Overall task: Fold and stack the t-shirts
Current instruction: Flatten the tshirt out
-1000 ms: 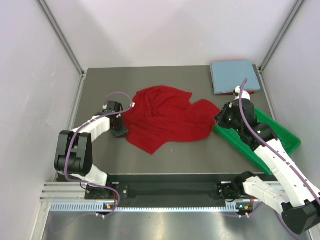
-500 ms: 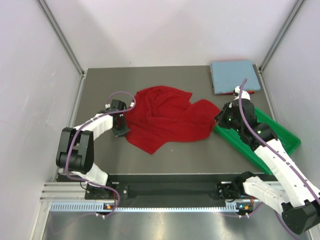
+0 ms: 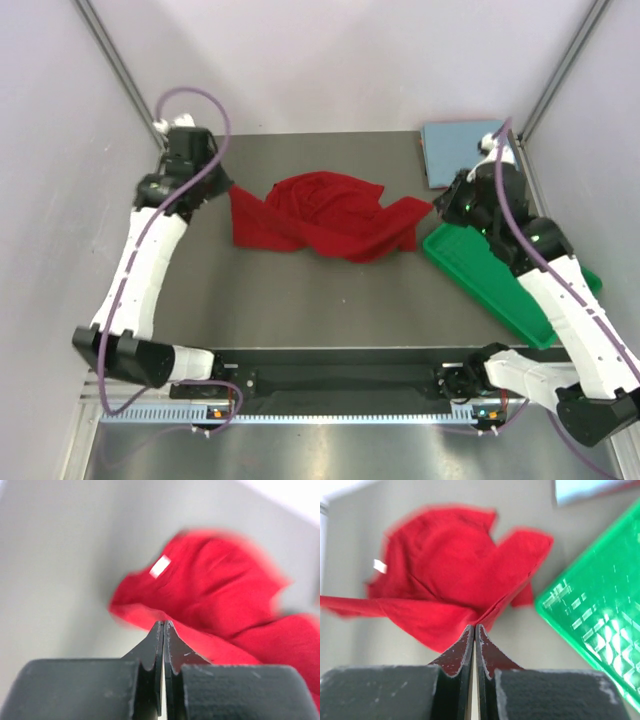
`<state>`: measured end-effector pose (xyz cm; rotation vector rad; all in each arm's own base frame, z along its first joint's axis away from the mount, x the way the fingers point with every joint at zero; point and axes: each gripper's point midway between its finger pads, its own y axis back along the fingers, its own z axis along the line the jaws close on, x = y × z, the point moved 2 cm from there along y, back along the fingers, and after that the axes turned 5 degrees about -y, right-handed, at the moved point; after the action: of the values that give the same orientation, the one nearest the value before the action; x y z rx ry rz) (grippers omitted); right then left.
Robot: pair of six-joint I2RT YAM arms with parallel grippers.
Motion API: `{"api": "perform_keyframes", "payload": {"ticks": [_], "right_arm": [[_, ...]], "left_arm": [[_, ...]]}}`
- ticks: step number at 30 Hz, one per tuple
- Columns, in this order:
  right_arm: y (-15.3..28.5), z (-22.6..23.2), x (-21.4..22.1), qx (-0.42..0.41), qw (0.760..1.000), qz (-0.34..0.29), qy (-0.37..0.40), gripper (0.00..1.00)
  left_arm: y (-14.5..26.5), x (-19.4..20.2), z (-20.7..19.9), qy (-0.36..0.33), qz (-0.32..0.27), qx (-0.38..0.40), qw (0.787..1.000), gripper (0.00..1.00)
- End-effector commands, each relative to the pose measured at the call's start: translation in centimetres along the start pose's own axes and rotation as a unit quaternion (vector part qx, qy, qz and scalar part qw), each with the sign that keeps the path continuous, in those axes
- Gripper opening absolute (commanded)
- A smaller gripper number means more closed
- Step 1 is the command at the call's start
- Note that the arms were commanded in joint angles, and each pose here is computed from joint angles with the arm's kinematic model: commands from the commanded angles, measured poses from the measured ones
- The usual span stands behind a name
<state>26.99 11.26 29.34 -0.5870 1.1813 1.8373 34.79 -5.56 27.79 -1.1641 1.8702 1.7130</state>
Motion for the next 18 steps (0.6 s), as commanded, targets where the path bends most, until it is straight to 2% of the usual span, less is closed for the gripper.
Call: {"api": "perform_keyframes", "payload": {"ticks": [1, 3, 8, 9, 12, 16, 18], "right_arm": [[3.3, 3.2, -5.8, -0.041, 0.997, -0.065, -0.005, 0.0], [4.7, 4.9, -6.8, -0.079, 0.995, -0.065, -0.012, 0.0], [8.3, 7.0, -5.7, -0.168, 0.985, -0.039, -0.024, 0.0], [8.8, 7.0, -4.7, -0.183, 0.982, -0.021, -0.033, 0.0], [12.8, 6.6, -3.9, -0.223, 0.973, -0.038, -0.048, 0.0], [18.9, 5.0, -4.3, -0.243, 0.963, -0.089, -0.075, 0.0], [20.4, 4.3, -4.7, -0.234, 0.962, -0.104, -0.091, 0.0]], "left_arm": [[8.1, -6.1, -0.6, 0.034, -0.101, 0.033, 0.994, 0.0], [12.3, -8.9, -1.5, 0.055, -0.152, 0.074, 0.984, 0.0], [20.5, -11.3, -1.3, 0.096, -0.236, 0.138, 0.957, 0.0], [22.9, -11.1, -0.7, 0.113, -0.259, 0.153, 0.947, 0.0], [27.5, -9.9, 0.4, 0.134, -0.287, 0.191, 0.929, 0.0], [31.6, -8.1, 2.0, 0.144, -0.306, 0.212, 0.917, 0.0], [33.7, -7.6, 2.7, 0.142, -0.312, 0.217, 0.914, 0.0]]}}
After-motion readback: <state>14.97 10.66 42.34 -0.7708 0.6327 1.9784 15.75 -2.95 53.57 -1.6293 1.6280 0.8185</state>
